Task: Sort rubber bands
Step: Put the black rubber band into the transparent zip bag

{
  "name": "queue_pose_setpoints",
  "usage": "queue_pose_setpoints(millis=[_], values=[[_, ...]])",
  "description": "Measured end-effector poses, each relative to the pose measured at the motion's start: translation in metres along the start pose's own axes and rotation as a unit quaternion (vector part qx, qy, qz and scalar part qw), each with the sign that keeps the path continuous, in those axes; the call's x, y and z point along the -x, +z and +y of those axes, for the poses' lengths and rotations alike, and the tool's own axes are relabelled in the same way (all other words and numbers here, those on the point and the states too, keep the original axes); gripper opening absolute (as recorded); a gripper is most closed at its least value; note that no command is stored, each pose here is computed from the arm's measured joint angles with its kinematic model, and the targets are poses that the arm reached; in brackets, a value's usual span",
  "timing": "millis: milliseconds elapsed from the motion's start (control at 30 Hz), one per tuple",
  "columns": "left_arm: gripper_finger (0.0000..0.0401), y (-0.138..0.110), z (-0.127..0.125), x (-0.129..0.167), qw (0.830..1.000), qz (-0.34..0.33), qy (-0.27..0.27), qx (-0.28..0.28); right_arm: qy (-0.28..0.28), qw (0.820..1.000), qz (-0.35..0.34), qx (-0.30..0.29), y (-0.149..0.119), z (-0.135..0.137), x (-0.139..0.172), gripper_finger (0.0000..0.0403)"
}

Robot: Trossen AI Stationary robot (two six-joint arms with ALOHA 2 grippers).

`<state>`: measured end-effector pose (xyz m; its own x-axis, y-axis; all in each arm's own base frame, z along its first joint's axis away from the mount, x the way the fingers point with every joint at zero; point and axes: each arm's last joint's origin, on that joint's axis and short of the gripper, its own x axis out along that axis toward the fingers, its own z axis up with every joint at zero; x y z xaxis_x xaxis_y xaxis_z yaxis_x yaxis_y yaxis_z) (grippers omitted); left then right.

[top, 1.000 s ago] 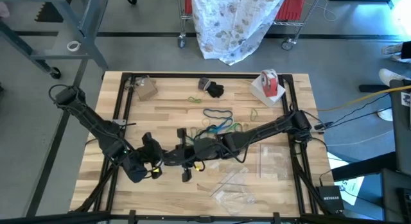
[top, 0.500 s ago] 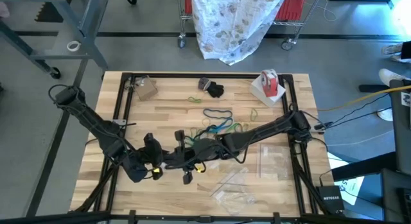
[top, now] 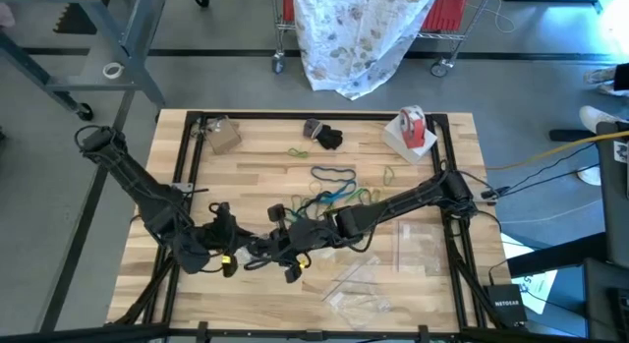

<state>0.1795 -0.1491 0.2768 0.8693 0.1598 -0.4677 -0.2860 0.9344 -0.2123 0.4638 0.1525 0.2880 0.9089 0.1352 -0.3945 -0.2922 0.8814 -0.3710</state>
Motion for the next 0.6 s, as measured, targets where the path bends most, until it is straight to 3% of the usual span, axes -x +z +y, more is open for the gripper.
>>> queue_pose_setpoints(millis=[367, 600], values=[[0.0000, 0.006, 0.008, -0.002, 1.000, -0.003, 0.016, 0.006, 0.003, 0.987, 0.058, -0.149, -0.016, -0.002, -0.005, 0.0009], [0.0000, 0.004, 0.012, -0.006, 0.999, 0.018, 0.028, 0.003, -0.048, 0.981, 0.105, -0.154, -0.031, 0.003, -0.014, 0.0109]])
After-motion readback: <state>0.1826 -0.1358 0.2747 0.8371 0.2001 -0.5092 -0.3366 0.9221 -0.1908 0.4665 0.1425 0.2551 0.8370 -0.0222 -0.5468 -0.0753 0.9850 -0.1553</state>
